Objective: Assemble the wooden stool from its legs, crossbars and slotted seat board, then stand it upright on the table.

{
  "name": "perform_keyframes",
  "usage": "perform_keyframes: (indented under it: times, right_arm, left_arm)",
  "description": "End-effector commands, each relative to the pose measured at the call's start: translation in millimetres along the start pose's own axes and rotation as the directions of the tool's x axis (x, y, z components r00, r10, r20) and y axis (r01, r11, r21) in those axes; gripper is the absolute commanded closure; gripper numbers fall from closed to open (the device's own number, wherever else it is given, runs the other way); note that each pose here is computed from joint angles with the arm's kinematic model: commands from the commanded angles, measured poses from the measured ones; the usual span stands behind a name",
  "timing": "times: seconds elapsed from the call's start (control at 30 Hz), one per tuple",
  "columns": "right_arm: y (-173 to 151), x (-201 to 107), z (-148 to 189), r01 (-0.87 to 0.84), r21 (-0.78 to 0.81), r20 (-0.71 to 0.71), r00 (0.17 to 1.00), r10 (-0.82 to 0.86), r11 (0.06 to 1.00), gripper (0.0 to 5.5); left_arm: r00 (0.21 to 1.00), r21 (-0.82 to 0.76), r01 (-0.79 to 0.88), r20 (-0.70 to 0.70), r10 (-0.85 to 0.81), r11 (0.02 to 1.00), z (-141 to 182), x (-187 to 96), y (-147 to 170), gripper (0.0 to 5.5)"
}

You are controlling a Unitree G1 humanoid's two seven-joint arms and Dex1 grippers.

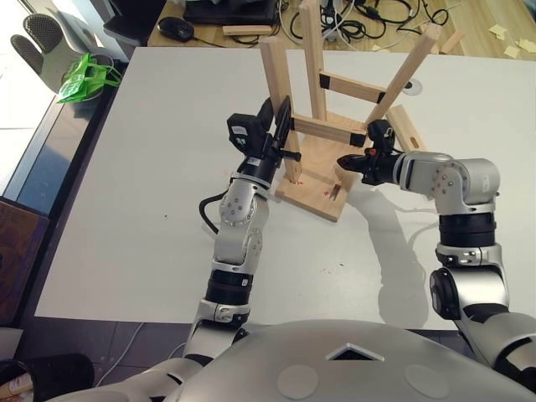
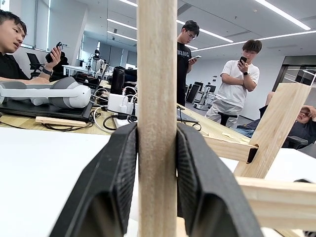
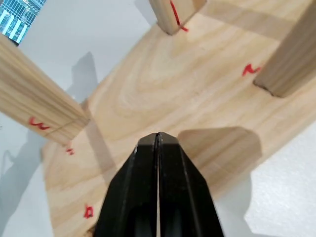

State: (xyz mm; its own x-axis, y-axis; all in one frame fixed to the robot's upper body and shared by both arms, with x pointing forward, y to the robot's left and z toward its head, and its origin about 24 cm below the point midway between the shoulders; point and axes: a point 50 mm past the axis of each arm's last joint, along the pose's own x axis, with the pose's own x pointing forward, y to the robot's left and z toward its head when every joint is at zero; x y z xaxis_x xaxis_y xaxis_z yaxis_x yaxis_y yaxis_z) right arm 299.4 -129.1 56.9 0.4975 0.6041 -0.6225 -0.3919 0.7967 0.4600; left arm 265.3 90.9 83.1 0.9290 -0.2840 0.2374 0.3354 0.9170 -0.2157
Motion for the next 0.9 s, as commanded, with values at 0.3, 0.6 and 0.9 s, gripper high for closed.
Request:
perform_keyframes:
  times: [0.3, 0.6, 0.9]
  right_arm:
    - [-9.1, 39.1, -3.8, 0.175, 0.035, -0.06, 0.983, -0.173, 0.984, 5.5]
    - [-10.7, 46.4, -3.4, 0.195, 0.035, -0.043, 0.98, -0.193, 0.98, 5.5]
    - [-14.4, 46.1, -2.5, 0.214, 0.037, -0.021, 0.977, -0.214, 0.976, 5.5]
  left_arm:
    - [0.998, -0.048, -0.002, -0.059, -0.001, 0.999, -5.9, -2.9, -16.6, 4.46]
    - [0.985, -0.009, 0.024, -0.172, -0.025, 1.0, -8.0, -11.8, -14.5, 4.46]
    - [0.923, 0.0, 0.137, -0.362, -0.127, 0.991, -8.6, -29.4, -16.4, 4.46]
